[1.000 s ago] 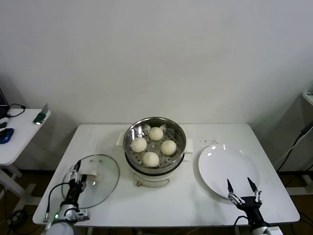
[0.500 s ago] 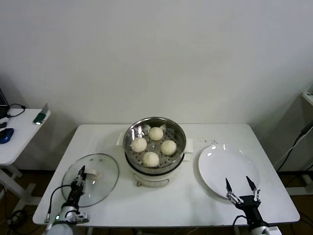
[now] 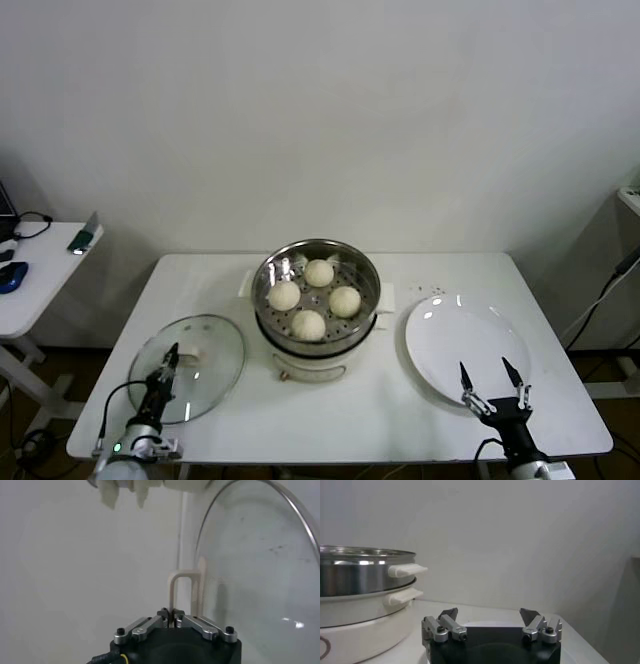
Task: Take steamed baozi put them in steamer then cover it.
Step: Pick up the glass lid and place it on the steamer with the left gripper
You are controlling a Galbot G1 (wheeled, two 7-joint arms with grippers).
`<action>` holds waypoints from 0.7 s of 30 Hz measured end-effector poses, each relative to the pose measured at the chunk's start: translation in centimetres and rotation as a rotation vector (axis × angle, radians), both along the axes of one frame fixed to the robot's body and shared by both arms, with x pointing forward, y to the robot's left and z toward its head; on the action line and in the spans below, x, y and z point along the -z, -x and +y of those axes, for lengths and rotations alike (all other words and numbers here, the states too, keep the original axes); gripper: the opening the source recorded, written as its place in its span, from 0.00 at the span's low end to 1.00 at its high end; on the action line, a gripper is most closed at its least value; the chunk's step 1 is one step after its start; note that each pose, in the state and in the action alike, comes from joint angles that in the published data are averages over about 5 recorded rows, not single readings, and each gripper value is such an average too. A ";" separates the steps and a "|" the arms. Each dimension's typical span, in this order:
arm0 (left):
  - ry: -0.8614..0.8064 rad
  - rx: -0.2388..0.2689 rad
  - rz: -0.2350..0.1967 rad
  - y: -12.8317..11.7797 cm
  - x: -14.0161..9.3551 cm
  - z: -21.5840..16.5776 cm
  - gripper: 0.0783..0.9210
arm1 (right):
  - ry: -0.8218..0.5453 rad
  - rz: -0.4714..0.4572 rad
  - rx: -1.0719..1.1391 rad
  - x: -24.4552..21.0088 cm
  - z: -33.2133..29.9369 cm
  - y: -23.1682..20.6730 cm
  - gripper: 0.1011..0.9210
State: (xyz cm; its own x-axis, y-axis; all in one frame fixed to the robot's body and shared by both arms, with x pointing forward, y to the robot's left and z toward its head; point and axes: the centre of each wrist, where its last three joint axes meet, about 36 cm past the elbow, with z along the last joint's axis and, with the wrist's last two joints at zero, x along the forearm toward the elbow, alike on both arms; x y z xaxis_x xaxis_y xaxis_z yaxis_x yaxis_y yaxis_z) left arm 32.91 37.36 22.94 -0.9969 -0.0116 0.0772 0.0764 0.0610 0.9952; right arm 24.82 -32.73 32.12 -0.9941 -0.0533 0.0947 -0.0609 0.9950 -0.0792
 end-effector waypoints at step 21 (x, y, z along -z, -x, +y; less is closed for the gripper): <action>0.051 -0.076 -0.085 -0.1 -10.0 -1.2 0.07 | 0.022 -0.006 0.002 -0.2 -0.5 -0.4 0.88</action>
State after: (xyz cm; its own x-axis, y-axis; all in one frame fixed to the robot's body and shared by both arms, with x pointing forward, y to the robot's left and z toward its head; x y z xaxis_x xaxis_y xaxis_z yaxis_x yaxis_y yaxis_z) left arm 32.97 36.19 32.93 -0.9963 -0.0858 -0.0048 -0.0147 0.1145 0.9933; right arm 25.26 -33.23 32.27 -0.9948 -0.0489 0.0897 -0.0579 0.9932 -0.1013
